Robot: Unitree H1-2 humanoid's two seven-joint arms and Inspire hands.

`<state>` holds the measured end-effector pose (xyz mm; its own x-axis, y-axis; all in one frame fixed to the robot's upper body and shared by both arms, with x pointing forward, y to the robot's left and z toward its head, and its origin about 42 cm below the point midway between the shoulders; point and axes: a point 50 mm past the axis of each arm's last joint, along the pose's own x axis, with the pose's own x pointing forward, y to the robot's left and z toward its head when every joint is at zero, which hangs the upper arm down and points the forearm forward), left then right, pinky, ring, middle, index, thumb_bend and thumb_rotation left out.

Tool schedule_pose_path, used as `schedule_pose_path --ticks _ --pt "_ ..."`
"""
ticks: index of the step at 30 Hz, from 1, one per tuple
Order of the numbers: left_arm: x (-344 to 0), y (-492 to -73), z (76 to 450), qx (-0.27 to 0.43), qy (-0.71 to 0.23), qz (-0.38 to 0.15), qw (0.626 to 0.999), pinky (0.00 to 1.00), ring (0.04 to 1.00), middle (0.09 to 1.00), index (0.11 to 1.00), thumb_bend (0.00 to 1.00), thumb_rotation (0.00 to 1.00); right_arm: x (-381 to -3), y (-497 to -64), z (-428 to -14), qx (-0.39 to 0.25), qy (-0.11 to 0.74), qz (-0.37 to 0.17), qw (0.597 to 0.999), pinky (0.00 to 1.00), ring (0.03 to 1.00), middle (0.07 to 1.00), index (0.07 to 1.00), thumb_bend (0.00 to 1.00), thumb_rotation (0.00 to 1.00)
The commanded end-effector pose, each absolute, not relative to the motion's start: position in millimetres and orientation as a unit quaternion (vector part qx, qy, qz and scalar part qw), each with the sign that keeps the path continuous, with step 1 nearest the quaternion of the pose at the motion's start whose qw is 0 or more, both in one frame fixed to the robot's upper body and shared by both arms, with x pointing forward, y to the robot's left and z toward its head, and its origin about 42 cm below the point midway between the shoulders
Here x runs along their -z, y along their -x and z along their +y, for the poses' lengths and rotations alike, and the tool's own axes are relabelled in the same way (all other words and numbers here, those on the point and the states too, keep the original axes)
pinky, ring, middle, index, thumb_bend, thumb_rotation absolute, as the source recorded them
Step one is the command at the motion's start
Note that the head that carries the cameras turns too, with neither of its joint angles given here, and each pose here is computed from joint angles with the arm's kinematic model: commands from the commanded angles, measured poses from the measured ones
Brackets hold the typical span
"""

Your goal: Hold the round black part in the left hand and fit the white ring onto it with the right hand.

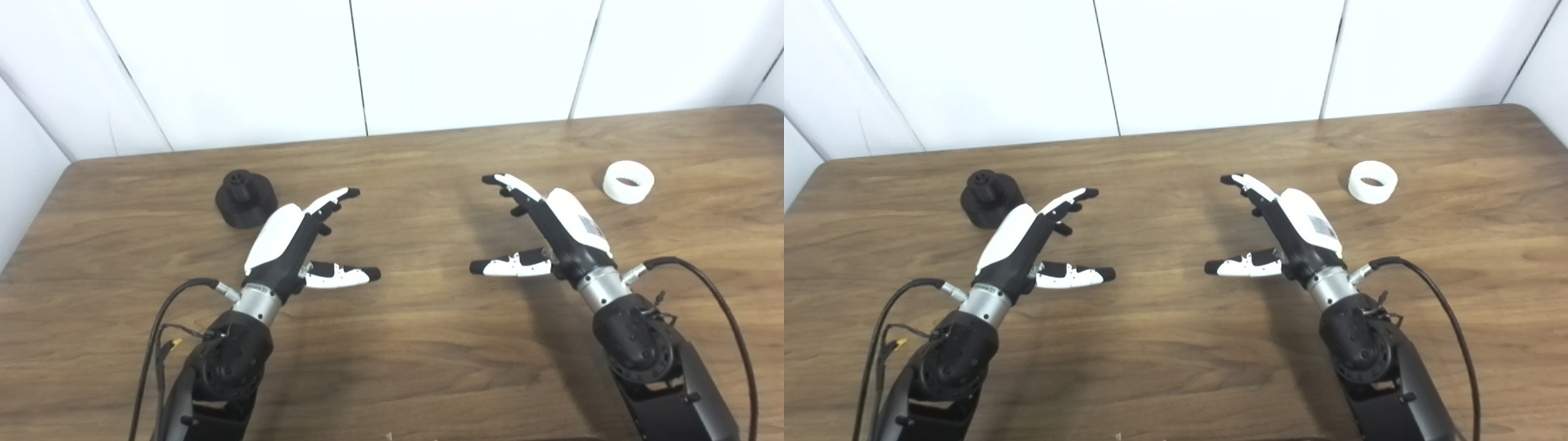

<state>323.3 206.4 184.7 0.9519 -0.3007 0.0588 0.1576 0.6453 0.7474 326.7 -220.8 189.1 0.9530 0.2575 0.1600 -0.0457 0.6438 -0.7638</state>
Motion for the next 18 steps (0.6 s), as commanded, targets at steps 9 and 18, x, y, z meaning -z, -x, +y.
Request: schedule_pose_path --ticks 9,18 --pt "-205.5 -333.4 205.9 0.114 -0.388 -0.133 0.905 0.59 0.703 0.798 0.897 0.89 0.27 -207.0 -334.3 -213.9 -0.078 0.412 -0.168 0.892 0.71 0.852 0.916 0.879 0.83 0.34" --pt "-206.5 -331.8 205.9 0.114 -0.389 -0.130 0.905 0.59 0.696 0.791 0.897 0.89 0.26 -206.9 -332.5 -214.0 -0.079 0.413 -0.168 0.892 0.72 0.850 0.914 0.879 0.84 0.35"
